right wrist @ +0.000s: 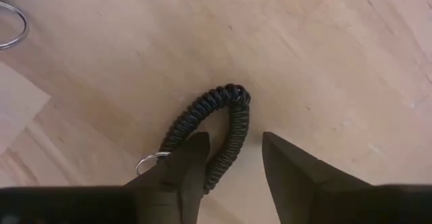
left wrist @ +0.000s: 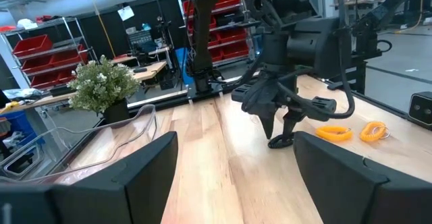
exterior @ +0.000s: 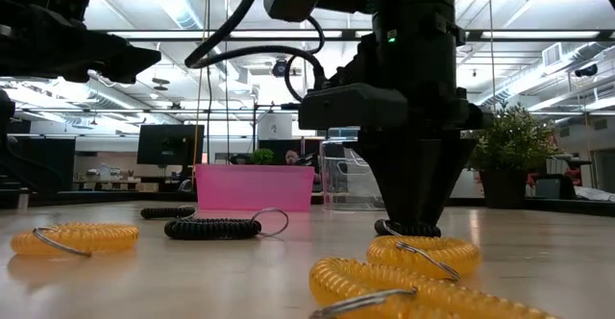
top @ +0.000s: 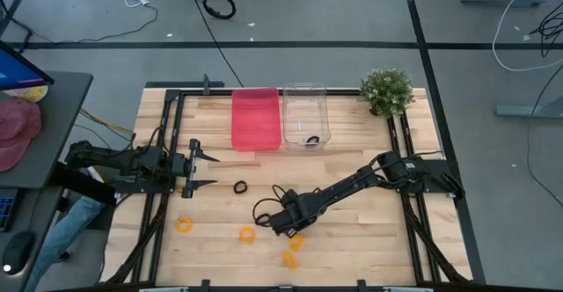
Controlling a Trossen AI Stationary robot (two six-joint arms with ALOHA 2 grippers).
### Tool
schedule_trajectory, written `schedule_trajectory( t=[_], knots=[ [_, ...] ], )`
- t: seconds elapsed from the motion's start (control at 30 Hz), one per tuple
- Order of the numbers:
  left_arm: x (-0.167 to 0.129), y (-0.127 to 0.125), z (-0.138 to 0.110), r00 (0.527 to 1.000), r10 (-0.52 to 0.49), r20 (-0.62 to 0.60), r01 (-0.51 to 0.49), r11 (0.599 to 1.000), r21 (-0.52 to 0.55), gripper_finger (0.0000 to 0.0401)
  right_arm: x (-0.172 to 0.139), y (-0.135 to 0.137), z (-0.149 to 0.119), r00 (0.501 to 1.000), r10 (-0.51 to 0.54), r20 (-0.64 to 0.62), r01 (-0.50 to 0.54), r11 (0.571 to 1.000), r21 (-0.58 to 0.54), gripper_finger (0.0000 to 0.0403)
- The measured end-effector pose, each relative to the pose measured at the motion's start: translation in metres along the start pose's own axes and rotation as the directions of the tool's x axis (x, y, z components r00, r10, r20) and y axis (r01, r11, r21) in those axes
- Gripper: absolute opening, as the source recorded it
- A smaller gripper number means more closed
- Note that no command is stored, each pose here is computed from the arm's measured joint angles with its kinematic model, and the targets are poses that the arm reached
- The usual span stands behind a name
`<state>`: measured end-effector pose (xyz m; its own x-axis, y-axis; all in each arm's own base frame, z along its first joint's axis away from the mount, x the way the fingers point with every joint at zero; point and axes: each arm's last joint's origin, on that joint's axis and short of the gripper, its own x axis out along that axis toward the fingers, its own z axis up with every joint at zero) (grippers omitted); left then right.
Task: Sort spring keychains
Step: Put the black spring keychain into the transparent bin
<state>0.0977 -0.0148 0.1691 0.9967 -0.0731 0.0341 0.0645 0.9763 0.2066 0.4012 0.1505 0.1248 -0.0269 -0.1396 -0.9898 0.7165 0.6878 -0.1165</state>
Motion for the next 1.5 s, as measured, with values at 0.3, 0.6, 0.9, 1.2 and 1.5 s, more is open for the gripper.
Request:
schedule_trajectory(
  t=[0.3,0.6,0.9,1.2,1.5],
  knots=[
    [0.0000,0.0000,0.0000,1.000,0.000,0.000,0.000,1.000,0.000,0.0298,0.0003,-0.0004,0.0009,1.000,0.000,0.001,0.000,1.000,-0.001,0.0155],
    [0.0000,0.0000,0.0000,1.000,0.000,0.000,0.000,1.000,0.000,0.0298,0.0005,0.0001,0.0016,1.000,-0.003,0.028,0.004,1.000,-0.027,0.0155],
    [0.0000,0.0000,0.0000,1.000,0.000,0.000,0.000,1.000,0.000,0.0298,0.0004,0.0001,0.0014,1.000,0.005,0.009,-0.005,1.000,-0.008,0.0155],
    [0.0000,0.0000,0.0000,1.000,0.000,0.000,0.000,1.000,0.000,0.0298,0.0005,0.0001,0.0016,1.000,0.005,0.009,-0.005,0.999,-0.033,0.0155],
    [0.0000,0.0000,0.0000,1.000,0.000,0.000,0.000,1.000,0.000,0.0298,0.0004,0.0004,0.0020,1.000,0.002,0.030,0.000,0.998,-0.059,0.0142]
  ],
)
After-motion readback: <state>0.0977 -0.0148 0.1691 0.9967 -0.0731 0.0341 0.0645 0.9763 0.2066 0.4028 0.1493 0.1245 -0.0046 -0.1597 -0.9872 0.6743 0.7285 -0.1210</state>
